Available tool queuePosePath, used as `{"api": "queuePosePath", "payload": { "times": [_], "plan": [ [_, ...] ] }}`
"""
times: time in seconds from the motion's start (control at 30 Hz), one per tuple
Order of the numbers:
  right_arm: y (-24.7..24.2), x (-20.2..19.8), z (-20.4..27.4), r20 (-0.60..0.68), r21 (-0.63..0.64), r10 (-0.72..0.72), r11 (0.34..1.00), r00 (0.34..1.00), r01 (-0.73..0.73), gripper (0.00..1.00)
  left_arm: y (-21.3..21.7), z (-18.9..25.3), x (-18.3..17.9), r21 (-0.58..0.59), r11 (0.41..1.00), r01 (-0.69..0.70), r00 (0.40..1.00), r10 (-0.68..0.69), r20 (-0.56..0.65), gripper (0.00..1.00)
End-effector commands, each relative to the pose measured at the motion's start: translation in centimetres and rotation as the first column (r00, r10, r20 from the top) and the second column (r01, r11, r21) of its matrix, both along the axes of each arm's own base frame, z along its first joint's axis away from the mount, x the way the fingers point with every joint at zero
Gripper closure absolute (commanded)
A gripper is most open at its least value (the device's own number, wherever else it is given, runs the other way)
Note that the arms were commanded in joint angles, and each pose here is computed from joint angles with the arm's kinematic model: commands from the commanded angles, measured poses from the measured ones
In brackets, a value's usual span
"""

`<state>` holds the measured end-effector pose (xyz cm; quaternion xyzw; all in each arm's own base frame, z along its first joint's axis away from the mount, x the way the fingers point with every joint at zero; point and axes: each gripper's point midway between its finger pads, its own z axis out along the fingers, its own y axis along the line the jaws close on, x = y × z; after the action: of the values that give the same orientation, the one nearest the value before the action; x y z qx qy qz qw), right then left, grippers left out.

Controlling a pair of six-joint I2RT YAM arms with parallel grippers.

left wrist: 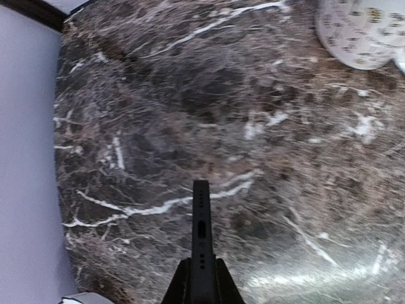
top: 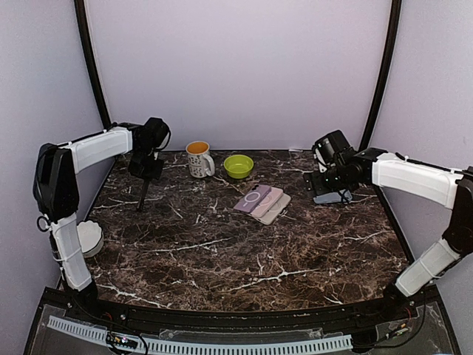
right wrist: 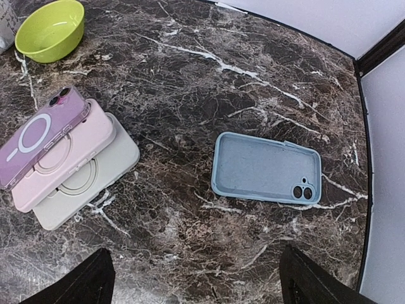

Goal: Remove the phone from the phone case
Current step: Place the phone at the center of the board.

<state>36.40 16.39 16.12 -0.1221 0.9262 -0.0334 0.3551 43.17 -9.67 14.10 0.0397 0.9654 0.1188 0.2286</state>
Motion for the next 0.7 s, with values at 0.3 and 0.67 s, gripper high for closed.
{"api": "queuePosePath", "payload": {
  "times": [0.3,0.67],
  "plan": [
    [-0.3,-3.3,1.1,-0.004,0.052,-0.043,0.998,0.999,0.043,0.08,7.4,-5.0,2.3,0.301,0.938,-0.171,0.971,0.212,-0.108,0.85],
    [0.0,-4.0,1.0,-0.009,0.065,-0.042,0.997,0.999,0.042,0.08,4.9,-8.8,1.9,0.124,0.967,-0.221,0.957,0.240,-0.163,0.63]
  ]
}}
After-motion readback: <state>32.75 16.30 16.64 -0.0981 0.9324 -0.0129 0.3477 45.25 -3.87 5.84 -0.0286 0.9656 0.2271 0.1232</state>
